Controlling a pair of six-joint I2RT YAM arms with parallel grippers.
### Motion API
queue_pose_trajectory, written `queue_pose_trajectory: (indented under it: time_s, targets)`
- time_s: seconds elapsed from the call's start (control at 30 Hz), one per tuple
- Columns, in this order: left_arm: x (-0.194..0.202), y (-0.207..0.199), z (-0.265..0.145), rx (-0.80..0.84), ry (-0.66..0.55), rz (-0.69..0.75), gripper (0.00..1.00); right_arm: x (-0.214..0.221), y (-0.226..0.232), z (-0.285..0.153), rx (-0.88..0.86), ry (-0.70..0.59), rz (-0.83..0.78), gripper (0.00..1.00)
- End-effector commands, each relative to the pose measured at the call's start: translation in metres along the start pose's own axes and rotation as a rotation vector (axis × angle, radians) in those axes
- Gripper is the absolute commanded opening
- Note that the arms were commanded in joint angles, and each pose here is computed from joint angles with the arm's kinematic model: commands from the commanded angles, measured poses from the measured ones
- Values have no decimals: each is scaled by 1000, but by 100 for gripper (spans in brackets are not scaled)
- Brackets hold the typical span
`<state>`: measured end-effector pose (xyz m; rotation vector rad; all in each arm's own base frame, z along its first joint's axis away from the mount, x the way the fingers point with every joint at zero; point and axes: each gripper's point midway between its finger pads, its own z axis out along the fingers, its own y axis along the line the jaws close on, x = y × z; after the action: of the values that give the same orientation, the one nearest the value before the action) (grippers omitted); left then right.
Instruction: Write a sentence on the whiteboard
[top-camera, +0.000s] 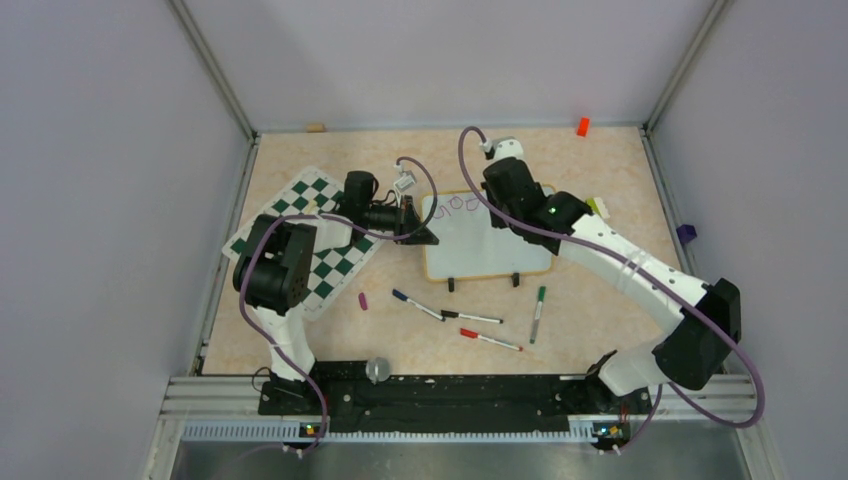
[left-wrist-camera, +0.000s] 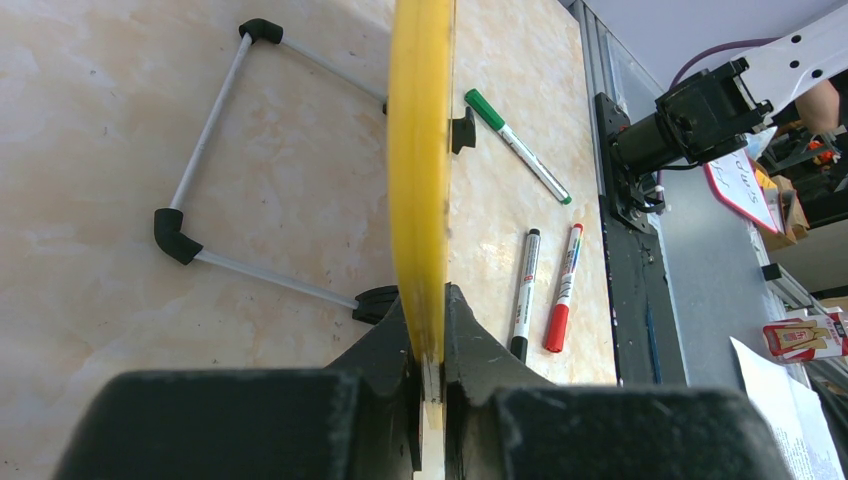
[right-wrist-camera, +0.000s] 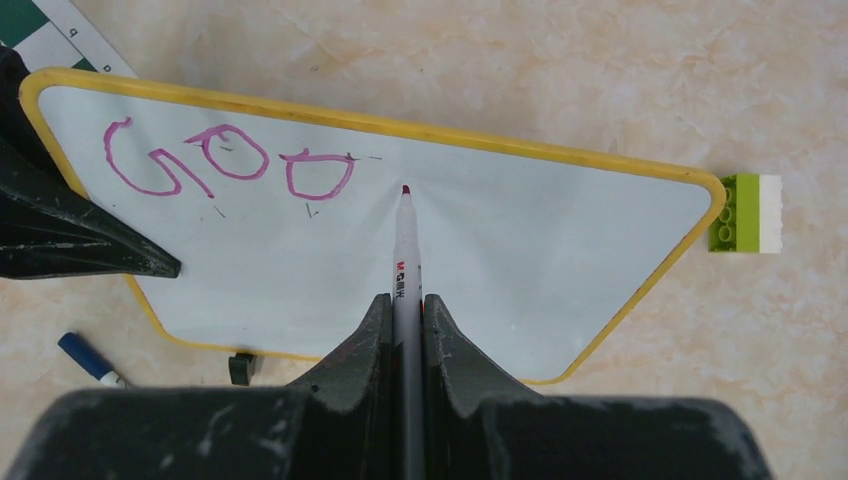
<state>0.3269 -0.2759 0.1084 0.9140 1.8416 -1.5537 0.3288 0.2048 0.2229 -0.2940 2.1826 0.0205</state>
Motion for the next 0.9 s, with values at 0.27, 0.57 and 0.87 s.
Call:
queue_pose_trajectory:
  time_s: [0.27, 0.57, 0.87]
  targets:
    - [9, 0, 6, -7, 27, 25, 0, -16, -4, 7, 29, -36, 44, 0]
    - [9, 0, 6, -6, 27, 28, 0, -21, -2, 12, 31, -37, 48, 0]
    - [9, 0, 6, -6, 27, 27, 0, -24, 7, 10, -23, -40, 42, 0]
